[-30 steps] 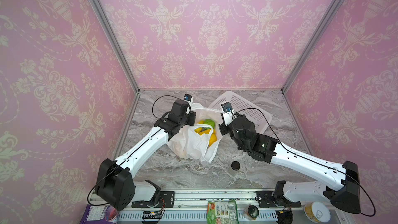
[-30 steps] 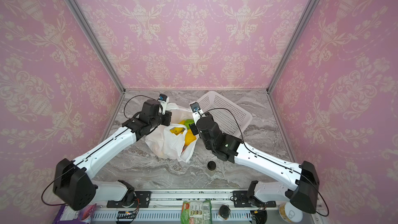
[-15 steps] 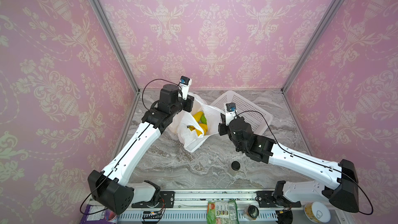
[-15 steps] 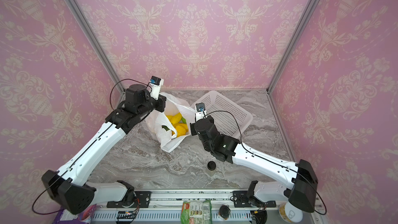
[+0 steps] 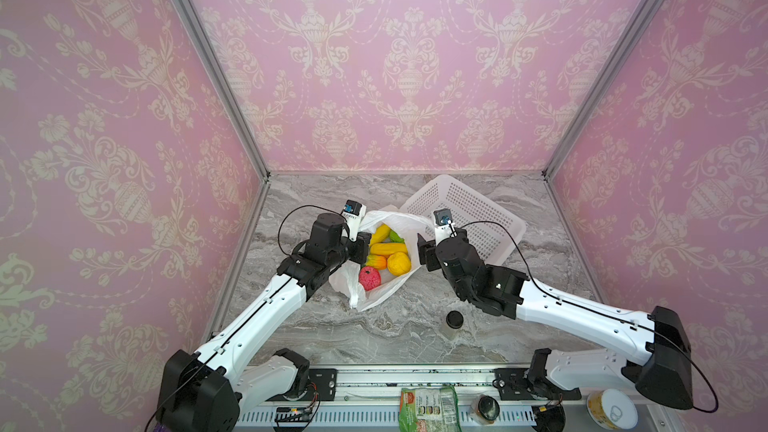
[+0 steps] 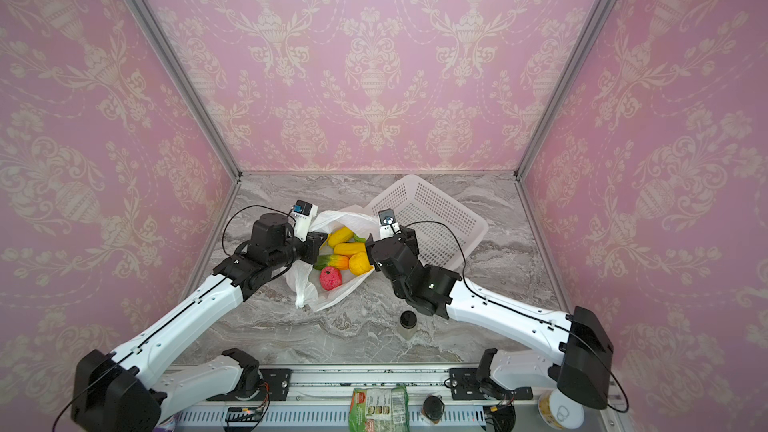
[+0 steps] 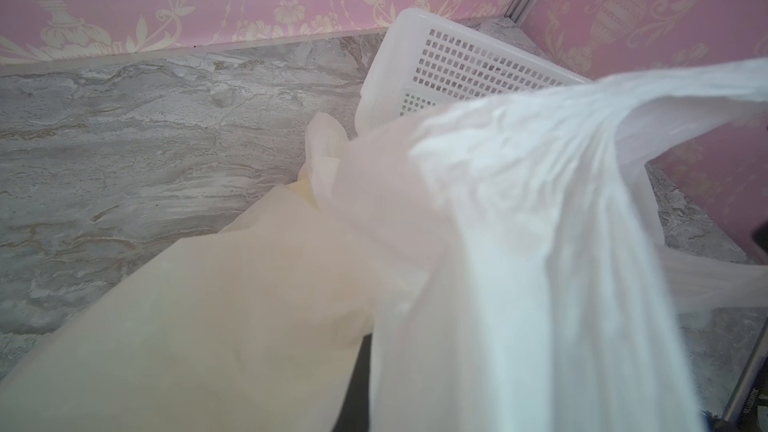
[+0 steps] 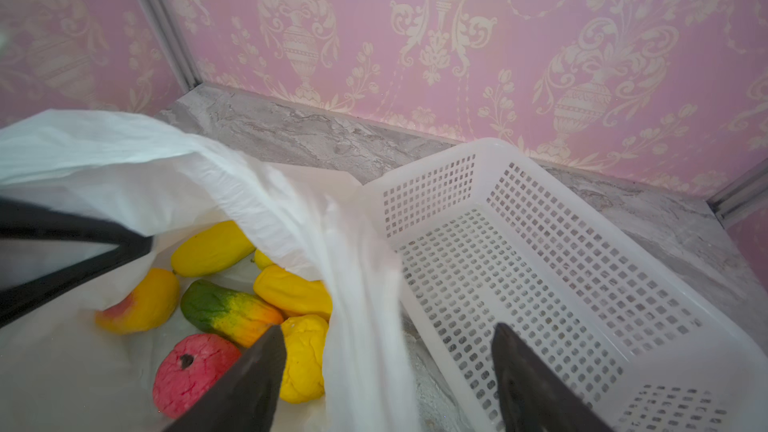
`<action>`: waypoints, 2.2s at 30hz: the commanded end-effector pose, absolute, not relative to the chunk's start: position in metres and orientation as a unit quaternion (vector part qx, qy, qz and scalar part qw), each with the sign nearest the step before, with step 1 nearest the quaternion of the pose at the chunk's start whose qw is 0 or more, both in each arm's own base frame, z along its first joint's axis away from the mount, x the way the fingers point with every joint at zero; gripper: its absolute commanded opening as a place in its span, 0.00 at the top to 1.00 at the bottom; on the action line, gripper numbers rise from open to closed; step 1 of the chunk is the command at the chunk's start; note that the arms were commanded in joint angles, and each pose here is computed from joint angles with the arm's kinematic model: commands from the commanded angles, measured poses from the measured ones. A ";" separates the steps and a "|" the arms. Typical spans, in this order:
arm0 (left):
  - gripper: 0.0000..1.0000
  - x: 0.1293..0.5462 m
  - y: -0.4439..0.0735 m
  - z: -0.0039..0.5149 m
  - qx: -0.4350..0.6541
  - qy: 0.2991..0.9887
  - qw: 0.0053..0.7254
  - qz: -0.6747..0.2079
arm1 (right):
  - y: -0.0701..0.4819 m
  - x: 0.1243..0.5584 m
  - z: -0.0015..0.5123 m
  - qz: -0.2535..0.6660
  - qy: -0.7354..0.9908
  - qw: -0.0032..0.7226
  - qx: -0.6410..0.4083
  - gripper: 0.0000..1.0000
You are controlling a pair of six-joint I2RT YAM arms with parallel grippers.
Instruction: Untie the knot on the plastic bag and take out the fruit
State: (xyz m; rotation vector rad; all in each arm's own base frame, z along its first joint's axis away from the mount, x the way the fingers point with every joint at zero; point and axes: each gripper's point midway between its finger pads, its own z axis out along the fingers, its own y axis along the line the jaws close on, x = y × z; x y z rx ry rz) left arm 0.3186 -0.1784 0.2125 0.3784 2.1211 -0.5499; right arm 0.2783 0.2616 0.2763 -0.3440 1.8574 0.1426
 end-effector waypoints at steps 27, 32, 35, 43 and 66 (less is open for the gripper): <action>1.00 0.314 -0.153 0.211 0.105 0.854 0.475 -0.184 | 0.390 0.265 0.146 0.147 0.811 0.494 -0.275 0.43; 1.00 0.313 -0.154 0.214 0.108 0.851 0.479 -0.186 | 0.395 0.281 0.125 0.150 0.830 0.464 -0.270 0.40; 1.00 0.313 -0.150 0.216 0.104 0.849 0.485 -0.179 | 0.410 0.275 0.115 0.168 0.828 0.443 -0.299 0.25; 1.00 0.306 -0.148 0.221 0.105 0.839 0.500 -0.186 | 0.434 0.293 0.087 0.147 0.850 0.400 -0.309 0.11; 1.00 0.309 -0.141 0.215 0.090 0.844 0.501 -0.169 | 0.419 0.284 0.115 0.166 0.834 0.430 -0.303 0.58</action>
